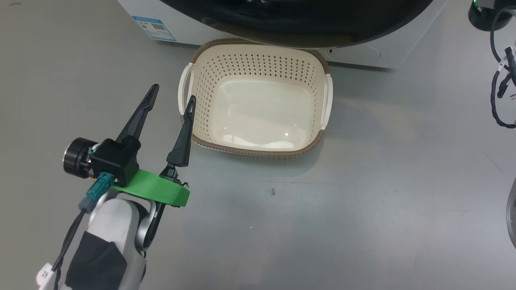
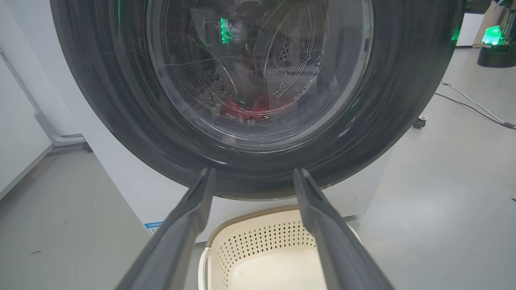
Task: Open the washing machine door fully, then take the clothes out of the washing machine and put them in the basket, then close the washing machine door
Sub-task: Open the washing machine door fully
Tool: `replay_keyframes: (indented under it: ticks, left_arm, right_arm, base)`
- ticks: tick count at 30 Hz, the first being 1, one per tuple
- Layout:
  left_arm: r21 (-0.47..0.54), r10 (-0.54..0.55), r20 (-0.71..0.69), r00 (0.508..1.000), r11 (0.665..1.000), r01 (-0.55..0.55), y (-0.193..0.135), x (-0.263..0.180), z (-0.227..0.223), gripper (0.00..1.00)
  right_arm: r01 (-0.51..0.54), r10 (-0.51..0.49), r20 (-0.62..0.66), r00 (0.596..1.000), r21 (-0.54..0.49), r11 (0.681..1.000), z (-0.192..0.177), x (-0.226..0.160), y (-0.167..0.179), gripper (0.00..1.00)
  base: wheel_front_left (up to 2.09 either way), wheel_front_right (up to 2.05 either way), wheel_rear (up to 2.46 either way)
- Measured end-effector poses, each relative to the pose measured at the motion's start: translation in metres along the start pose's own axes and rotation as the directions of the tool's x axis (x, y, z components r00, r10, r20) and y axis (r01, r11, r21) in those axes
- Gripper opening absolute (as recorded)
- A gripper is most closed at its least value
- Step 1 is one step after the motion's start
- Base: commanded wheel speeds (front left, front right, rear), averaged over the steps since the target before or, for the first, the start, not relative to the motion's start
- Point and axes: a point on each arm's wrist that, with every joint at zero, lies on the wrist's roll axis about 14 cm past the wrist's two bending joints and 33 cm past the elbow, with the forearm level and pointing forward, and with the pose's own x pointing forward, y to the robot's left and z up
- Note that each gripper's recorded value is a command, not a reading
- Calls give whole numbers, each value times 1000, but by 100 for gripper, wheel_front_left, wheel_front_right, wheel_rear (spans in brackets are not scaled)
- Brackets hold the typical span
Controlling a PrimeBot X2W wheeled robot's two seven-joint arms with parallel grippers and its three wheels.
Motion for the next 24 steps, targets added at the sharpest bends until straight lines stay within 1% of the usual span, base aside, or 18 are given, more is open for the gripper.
replay_keyframes:
  ticks: [9,24]
  left_arm:
    - [2,-14,19,1000,1000,14,-5,-1,8,100]
    - [3,-19,38,999,1000,19,-9,-9,18,100]
  right_arm:
    - [7,-7,-72,997,9,1000,-23,-11,-1,0]
    - [36,-25,-178,984,62,997,-71,-31,-10,0]
  base:
    - [0,0,0]
    - [0,0,0]
